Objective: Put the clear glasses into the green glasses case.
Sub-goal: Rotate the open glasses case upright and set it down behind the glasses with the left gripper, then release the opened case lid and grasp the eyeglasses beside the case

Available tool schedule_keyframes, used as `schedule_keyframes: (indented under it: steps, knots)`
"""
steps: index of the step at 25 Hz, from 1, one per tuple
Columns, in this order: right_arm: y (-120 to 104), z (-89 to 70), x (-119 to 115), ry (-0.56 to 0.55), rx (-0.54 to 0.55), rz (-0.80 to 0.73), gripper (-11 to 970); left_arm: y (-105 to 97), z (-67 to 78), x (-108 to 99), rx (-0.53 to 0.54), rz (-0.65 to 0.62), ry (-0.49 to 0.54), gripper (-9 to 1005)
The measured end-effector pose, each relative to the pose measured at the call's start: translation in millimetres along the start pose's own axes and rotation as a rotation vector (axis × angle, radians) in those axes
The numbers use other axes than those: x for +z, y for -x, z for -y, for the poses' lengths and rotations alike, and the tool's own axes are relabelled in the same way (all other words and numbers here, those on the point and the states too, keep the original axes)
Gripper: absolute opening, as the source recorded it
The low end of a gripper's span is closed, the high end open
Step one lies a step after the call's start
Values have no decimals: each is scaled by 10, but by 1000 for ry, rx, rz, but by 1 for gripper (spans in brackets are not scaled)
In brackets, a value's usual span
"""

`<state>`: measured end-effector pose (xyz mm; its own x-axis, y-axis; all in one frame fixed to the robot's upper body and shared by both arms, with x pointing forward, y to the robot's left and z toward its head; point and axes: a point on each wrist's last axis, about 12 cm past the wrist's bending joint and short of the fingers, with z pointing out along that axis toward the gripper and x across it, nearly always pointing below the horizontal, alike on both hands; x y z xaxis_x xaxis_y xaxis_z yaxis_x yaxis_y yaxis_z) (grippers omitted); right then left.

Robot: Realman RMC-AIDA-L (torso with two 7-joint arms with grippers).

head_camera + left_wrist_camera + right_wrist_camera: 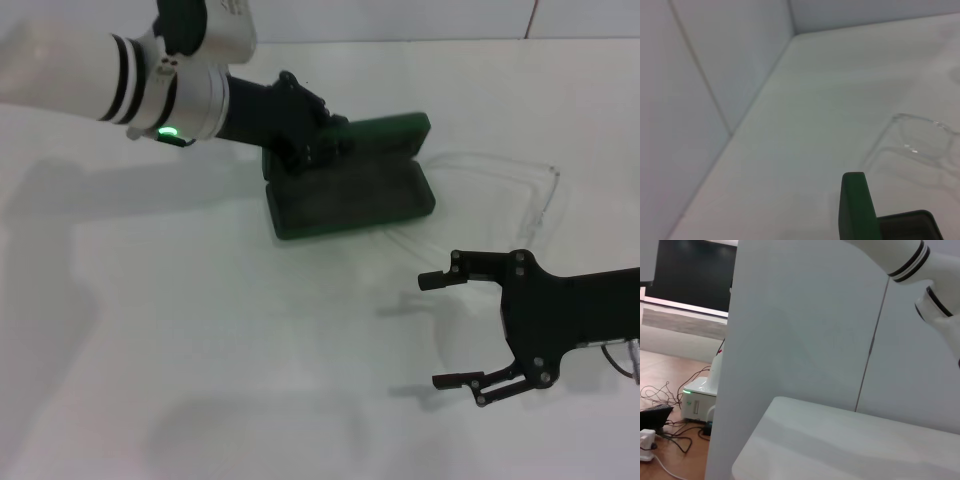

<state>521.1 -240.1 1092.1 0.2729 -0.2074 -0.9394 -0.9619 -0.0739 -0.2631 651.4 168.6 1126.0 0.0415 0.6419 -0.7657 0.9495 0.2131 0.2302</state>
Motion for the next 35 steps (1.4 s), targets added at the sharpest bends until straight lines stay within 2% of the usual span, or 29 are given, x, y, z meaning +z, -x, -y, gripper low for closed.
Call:
schedule_keyframes:
  steps: [5, 18, 21, 24, 28, 31, 32, 33, 35]
  knots:
    - [1, 1, -9, 1, -2, -1, 863, -9, 55, 37, 19, -21, -42, 209]
    - [-11, 16, -72, -31, 5, -9, 863, 26, 85, 52, 10, 18, -55, 395]
    - [-14, 46, -150, -97, 13, 1, 863, 36, 115, -10, -12, 99, -63, 469]
    - [1, 65, -198, -135, 8, 13, 863, -7, 132, -207, -52, 259, -25, 559]
    - [71, 168, -348, -210, -23, 11, 862, -174, 222, -503, -114, 490, 79, 559]
    - [215, 322, -624, -273, -50, -76, 862, -378, 369, -701, -162, 616, 162, 560]
    - [269, 360, -692, -269, -63, -128, 862, -536, 469, -811, -205, 656, 220, 560]
    - [316, 389, -740, -263, -78, -169, 862, -536, 469, -811, -205, 656, 220, 560]
    - [433, 429, -822, -189, -123, -313, 862, -685, 573, -894, -251, 682, 280, 560]
